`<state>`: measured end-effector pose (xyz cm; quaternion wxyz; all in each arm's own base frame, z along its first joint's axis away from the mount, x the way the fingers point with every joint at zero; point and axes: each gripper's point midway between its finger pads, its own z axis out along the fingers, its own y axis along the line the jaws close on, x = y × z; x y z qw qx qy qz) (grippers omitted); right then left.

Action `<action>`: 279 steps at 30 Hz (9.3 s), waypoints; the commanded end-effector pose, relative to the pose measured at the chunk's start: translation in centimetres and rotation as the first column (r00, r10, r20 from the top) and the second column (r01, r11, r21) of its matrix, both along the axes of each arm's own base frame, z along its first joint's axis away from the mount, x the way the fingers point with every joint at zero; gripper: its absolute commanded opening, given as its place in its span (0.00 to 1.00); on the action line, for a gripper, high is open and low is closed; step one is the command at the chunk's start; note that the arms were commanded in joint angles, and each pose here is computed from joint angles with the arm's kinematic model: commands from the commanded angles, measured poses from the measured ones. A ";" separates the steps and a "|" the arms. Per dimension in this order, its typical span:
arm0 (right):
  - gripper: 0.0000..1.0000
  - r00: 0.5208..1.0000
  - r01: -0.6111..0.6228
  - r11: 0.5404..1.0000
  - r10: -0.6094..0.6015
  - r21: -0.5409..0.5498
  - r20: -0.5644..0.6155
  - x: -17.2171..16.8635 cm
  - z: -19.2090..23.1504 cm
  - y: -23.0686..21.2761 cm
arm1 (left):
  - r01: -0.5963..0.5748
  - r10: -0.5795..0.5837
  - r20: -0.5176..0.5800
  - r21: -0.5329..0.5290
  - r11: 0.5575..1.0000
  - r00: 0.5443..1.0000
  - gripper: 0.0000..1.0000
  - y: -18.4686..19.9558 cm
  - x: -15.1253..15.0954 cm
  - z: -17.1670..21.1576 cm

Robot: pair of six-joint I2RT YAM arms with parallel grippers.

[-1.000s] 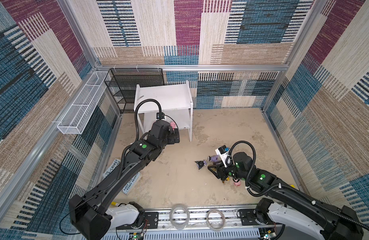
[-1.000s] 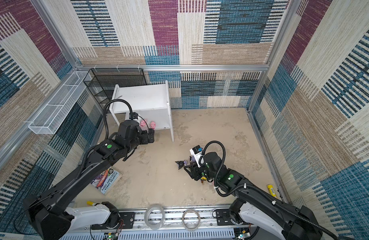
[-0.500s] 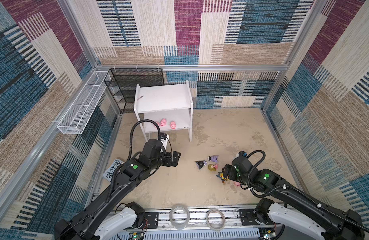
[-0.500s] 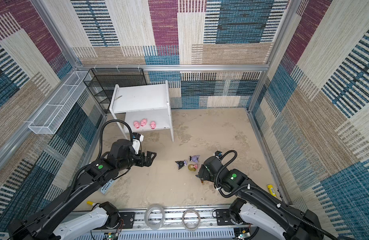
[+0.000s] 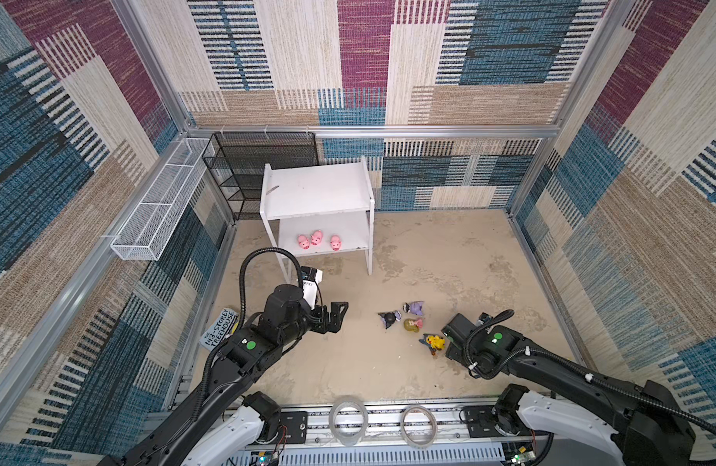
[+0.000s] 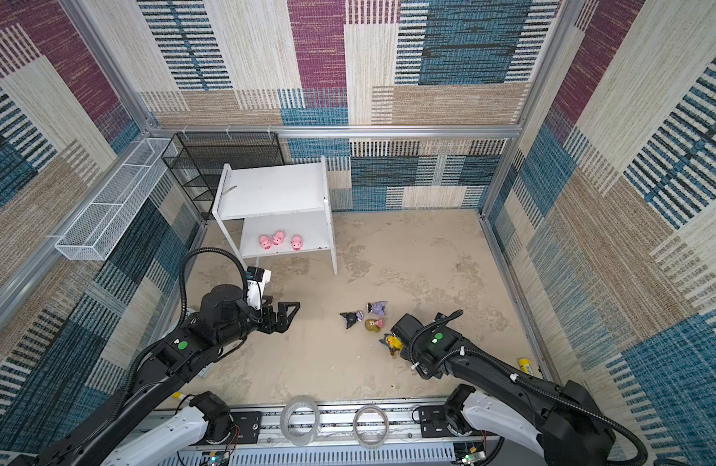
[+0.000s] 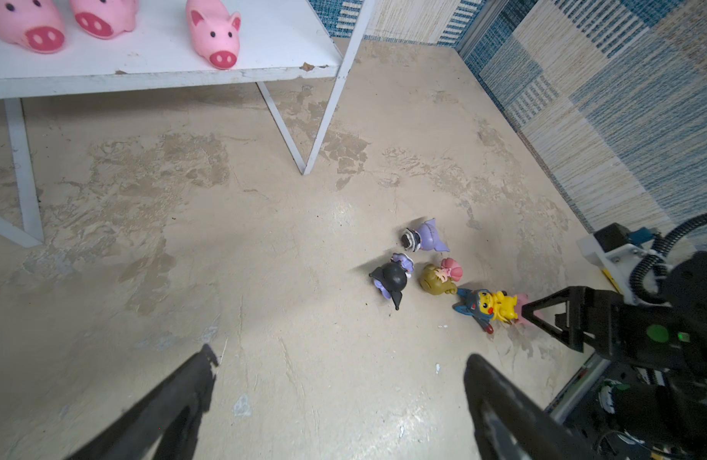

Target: Place and organize the plastic toys onto the shelf

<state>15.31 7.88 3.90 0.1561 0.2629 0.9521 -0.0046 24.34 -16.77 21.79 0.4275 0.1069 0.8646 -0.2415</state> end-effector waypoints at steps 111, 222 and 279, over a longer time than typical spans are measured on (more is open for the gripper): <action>0.51 0.200 -0.949 0.293 0.846 -0.118 0.494 0.7 2.4 29.4 | -0.283 0.301 -0.215 0.111 0.953 0.929 0.99 6.2 -0.9 -5.9; 0.22 0.519 -0.483 0.829 0.531 -0.283 0.669 24.8 18.1 31.1 | 0.058 -0.052 -0.050 0.123 0.991 0.997 0.99 4.0 -4.5 2.5; 0.45 0.490 -0.461 0.820 0.553 -0.338 0.674 28.9 16.3 32.0 | 0.018 -0.017 -0.013 0.119 0.993 1.000 0.99 4.8 -4.7 3.1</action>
